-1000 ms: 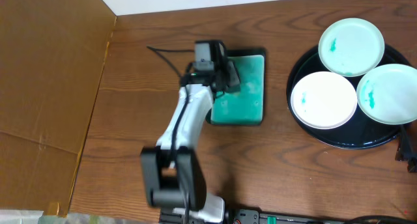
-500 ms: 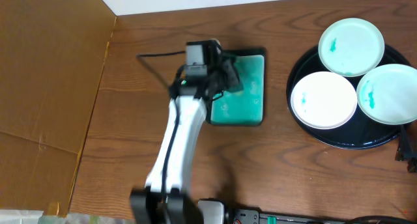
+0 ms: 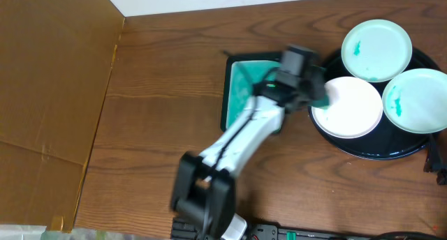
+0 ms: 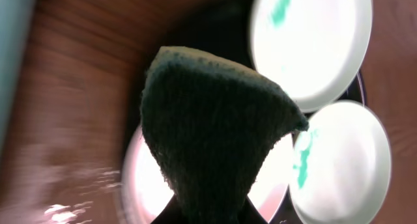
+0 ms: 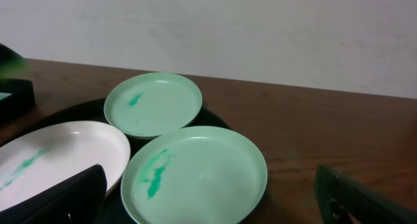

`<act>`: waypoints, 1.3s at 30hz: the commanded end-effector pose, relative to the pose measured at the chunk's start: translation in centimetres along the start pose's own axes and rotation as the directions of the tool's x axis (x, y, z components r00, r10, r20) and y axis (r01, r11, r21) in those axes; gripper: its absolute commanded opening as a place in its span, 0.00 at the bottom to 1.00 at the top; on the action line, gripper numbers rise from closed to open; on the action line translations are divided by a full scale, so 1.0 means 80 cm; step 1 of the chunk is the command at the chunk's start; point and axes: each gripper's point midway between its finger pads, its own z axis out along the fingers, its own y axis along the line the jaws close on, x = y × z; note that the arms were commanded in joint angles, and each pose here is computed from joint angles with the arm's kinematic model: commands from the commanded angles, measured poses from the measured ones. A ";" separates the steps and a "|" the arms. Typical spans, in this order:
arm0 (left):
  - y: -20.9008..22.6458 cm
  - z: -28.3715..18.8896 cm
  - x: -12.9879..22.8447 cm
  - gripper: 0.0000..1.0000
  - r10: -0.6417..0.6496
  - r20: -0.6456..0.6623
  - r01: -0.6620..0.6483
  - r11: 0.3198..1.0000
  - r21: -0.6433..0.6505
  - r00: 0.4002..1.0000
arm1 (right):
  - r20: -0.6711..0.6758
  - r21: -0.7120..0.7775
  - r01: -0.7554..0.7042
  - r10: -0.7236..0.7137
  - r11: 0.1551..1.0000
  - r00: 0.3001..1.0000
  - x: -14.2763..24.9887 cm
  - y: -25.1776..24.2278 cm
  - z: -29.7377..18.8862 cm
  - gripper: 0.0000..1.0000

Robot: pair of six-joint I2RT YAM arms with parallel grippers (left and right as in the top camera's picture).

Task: Clean dirty plates on tray and stack at the side
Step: 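Carry the sponge with the left gripper onto the white plate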

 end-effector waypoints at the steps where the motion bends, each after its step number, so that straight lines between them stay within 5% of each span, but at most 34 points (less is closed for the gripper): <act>1: -0.008 0.046 0.029 0.07 -0.017 0.009 0.017 0.999 -0.037 1.000 | 0.001 -0.004 0.009 -0.009 1.000 1.000 0.000 0.001 0.000 0.99; 10: -0.010 0.108 0.071 0.09 0.069 0.018 -0.067 0.993 -0.098 0.997 | -0.006 0.045 0.054 -0.054 0.997 0.999 0.002 -0.009 0.000 0.99; 15: -0.006 0.115 0.075 0.56 0.072 0.011 -0.070 0.992 -0.105 0.997 | 0.068 -0.061 0.025 -0.021 0.998 0.997 -0.020 0.014 -0.001 0.99; 17: -0.010 0.115 0.069 0.66 0.106 0.022 -0.104 0.990 -0.092 0.994 | 0.082 -0.151 0.017 -0.005 0.988 0.997 -0.024 0.033 -0.004 0.99; 21: -0.016 0.093 0.044 0.70 0.144 0.058 -0.140 0.987 -0.074 0.988 | 0.273 -0.203 0.020 0.037 0.979 0.961 -0.084 0.043 -0.017 0.99; 24: -0.024 0.053 0.013 0.71 0.136 0.113 -0.131 0.990 -0.050 0.984 | 0.491 -0.221 0.090 0.031 0.971 0.870 -0.152 0.050 -0.047 0.99; 27: -0.028 0.016 -0.014 0.71 0.111 0.167 -0.108 0.994 -0.026 0.980 | 0.552 -0.218 0.114 0.026 0.969 0.833 -0.194 0.051 -0.066 0.99; 34: -0.023 -0.064 -0.058 0.71 0.134 0.267 -0.136 0.991 -0.011 0.954 | 0.153 -0.230 0.104 -0.069 0.968 0.986 -0.243 0.045 -0.020 0.99; 39: -0.009 -0.077 -0.072 0.74 0.149 0.284 -0.144 0.989 -0.036 0.947 | -0.239 -0.329 -0.023 -0.059 0.944 0.969 -0.245 0.056 0.056 0.99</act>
